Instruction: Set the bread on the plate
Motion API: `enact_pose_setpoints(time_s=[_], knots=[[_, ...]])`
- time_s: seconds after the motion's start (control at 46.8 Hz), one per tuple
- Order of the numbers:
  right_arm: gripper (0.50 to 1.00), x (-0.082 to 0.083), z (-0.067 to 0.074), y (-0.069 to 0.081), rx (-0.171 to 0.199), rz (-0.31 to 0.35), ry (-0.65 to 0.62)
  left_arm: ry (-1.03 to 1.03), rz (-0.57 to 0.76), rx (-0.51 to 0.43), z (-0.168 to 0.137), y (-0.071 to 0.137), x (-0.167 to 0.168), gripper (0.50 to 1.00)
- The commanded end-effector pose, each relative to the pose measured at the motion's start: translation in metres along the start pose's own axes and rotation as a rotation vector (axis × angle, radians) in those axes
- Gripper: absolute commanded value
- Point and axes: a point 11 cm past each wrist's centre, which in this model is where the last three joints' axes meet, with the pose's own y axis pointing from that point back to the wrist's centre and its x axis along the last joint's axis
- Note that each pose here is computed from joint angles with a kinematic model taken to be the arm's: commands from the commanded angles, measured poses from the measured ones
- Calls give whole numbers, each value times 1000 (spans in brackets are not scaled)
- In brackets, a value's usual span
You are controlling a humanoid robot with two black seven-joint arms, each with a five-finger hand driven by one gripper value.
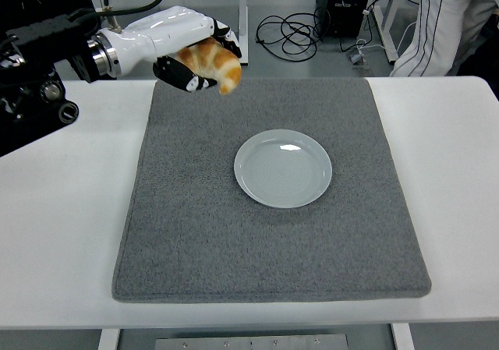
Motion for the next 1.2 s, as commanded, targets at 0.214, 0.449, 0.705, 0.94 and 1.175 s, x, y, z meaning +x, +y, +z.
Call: enact_pose_setpoints(time_s=[0.214, 0.449, 0.705, 0.94, 1.175], knots=[[1000, 0, 0, 0, 0, 0, -1, 7, -58, -152, 81, -85, -31, 500], [1000, 0, 0, 0, 0, 0, -1, -31, -78, -187, 113, -114, -39, 500], [1000, 0, 0, 0, 0, 0, -1, -9, -70, -183, 112, -115, -38, 500], [1000, 0, 0, 0, 0, 0, -1, -16, -76, -183, 112, -114, -39, 500], [1000, 0, 0, 0, 0, 0, -1, -44, -148, -166, 102, -108, -68, 500]])
